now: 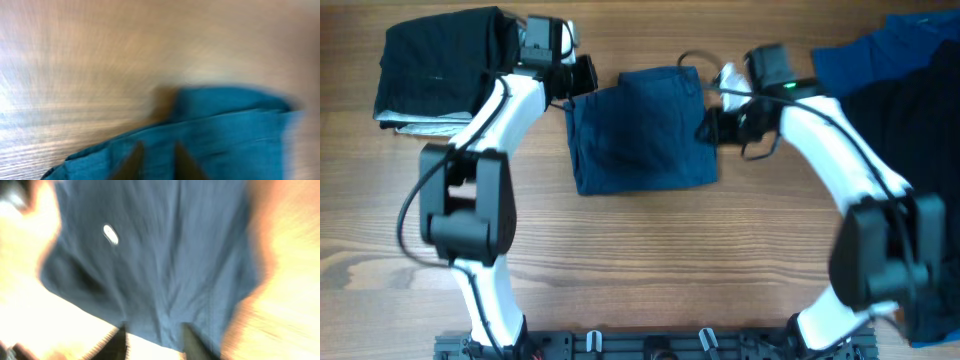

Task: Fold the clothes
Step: 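Release the right gripper and raise it away to the right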

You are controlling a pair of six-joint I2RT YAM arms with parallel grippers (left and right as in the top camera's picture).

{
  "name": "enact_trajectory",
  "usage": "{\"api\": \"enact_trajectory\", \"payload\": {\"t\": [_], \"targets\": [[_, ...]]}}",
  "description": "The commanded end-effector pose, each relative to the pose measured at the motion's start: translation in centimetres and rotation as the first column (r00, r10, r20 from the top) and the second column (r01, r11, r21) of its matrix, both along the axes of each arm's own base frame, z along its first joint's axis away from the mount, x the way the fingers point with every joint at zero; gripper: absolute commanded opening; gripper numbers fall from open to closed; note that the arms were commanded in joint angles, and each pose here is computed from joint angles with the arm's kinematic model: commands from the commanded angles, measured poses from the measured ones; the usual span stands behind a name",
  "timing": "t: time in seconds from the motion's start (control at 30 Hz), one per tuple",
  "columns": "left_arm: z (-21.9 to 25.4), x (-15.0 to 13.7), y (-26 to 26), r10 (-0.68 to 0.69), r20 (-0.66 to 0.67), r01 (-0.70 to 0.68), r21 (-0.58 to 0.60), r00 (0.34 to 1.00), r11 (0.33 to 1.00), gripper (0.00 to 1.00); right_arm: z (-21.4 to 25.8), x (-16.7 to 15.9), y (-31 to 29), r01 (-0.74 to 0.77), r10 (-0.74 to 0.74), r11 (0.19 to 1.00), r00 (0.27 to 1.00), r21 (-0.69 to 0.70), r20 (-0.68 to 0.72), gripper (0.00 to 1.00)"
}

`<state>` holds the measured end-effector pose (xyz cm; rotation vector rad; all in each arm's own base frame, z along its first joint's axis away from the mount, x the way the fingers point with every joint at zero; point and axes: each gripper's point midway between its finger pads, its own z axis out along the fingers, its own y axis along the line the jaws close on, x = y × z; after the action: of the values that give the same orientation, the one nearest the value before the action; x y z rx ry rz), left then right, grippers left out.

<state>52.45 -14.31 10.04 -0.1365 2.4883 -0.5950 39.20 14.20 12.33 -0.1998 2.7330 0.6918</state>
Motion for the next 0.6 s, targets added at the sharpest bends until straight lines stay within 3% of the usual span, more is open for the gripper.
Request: {"api": "enact_trajectory", "payload": {"t": [0.0, 0.03, 0.2, 0.33, 0.57], "targets": [[4.2, -0.2, -2.7, -0.066, 0.111, 0.066, 0.008, 0.992, 0.998, 0.38, 6.0, 0.9, -7.2, 0.263, -0.244, 0.957, 0.958, -0.120, 0.152, 0.78], [3.8, -0.3, -3.3, -0.094, 0.114, 0.092, 0.024, 0.989, 0.996, 0.46, 6.2, 0.8, -8.5, 0.299, -0.278, 0.944, 0.948, -0.137, 0.158, 0.99], [-1.3, -0.3, -5.1, -0.146, 0.069, 0.137, 0.119, 0.987, 0.983, 0.44, 6.0, 0.6, -14.3, 0.444, -0.417, 0.872, 0.894, -0.205, 0.163, 1.00], [-4.6, -1.0, -5.0, -0.149, -0.006, 0.149, 0.140, 0.989, 0.979, 0.36, 6.1, 0.7, -14.6, 0.451, -0.423, 0.869, 0.891, -0.203, 0.168, 1.00], [-12.0, -4.6, -1.9, -0.086, -0.245, 0.155, 0.279, 0.966, 0.948, 0.35, 6.1, 0.7, -14.6, 0.451, -0.422, 0.869, 0.891, -0.203, 0.169, 1.00]]}}
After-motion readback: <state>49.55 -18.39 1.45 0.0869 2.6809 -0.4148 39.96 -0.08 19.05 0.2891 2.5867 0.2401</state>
